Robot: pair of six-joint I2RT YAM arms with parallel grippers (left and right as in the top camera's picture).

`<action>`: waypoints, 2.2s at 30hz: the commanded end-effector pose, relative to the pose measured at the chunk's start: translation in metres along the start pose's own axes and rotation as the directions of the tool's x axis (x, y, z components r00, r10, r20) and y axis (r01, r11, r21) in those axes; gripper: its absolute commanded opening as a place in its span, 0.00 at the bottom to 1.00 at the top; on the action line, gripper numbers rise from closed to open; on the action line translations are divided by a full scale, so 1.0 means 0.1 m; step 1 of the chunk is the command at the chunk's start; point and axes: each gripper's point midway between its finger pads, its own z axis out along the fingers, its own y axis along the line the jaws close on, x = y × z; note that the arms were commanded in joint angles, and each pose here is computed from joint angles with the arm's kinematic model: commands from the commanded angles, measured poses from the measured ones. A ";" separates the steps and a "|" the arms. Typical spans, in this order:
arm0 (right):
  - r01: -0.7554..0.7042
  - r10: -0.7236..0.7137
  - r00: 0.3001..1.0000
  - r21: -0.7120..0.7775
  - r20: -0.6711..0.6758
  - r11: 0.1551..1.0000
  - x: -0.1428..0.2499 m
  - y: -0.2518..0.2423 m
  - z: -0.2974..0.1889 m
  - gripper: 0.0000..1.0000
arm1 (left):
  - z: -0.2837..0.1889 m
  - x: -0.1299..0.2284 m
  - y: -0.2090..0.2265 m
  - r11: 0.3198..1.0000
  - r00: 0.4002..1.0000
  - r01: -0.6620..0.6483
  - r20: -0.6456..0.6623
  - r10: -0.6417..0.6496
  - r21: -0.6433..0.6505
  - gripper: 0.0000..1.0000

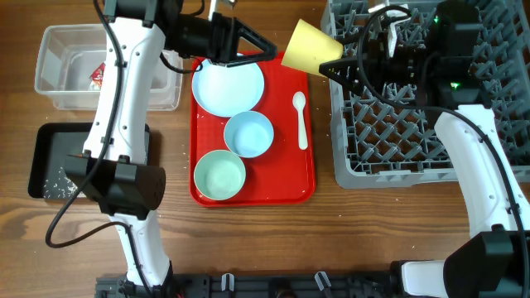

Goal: Sort waste into correct bins and load items into the dishwasher rack
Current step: 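Lower the yellow cup into the rack and open the right gripper, then reach the right gripper to the blue bowl and grasp its rim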

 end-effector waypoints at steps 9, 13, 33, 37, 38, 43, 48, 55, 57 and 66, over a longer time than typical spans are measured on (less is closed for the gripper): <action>-0.323 0.338 0.938 0.564 0.081 0.761 0.38 -0.62 -0.86 0.52 | -0.19 0.17 0.67 0.921 0.995 -0.027 -0.103 -0.015 -0.388 0.52; -0.316 0.396 0.913 0.785 0.099 0.533 0.49 -0.52 -1.29 0.52 | -0.32 0.24 0.89 0.854 0.989 -0.044 -0.142 -0.035 -0.518 0.52; -0.148 0.875 0.479 0.989 0.069 0.003 1.74 -0.41 -1.90 0.52 | -0.47 0.33 1.34 0.757 0.979 -0.055 -0.186 -0.089 -0.651 0.49; -0.128 0.913 0.406 0.992 0.044 0.010 1.92 -0.55 -1.82 0.53 | -0.45 0.39 1.40 0.760 0.975 -0.036 -0.191 -0.117 -0.649 0.49; -0.126 0.919 0.393 0.992 0.042 0.008 1.96 -0.57 -1.82 0.53 | -0.45 0.40 1.41 0.760 0.974 -0.033 -0.192 -0.122 -0.649 0.49; -0.117 0.945 0.326 0.993 0.037 0.001 2.11 -0.66 -1.80 0.56 | -0.45 0.40 1.42 0.760 0.974 -0.033 -0.191 -0.121 -0.649 0.49; -0.116 0.946 0.321 0.993 0.035 0.003 2.16 -0.71 -1.79 0.89 | -0.45 0.40 1.42 0.760 0.974 -0.033 -0.192 -0.121 -0.649 0.49; -0.131 0.920 0.390 0.991 0.038 0.014 1.92 -0.77 -1.77 0.92 | -0.38 0.41 1.40 0.761 0.971 -0.049 -0.209 -0.115 -0.647 0.50; -0.139 0.892 0.450 0.989 0.028 0.039 1.67 -0.76 -1.74 0.91 | -0.41 0.42 1.45 0.738 0.968 -0.061 -0.219 -0.120 -0.673 0.47; -0.126 0.736 0.664 0.950 -0.132 0.285 0.92 -0.65 -1.03 0.91 | -0.55 0.34 1.61 0.629 0.974 0.062 -0.090 -0.206 -0.775 0.43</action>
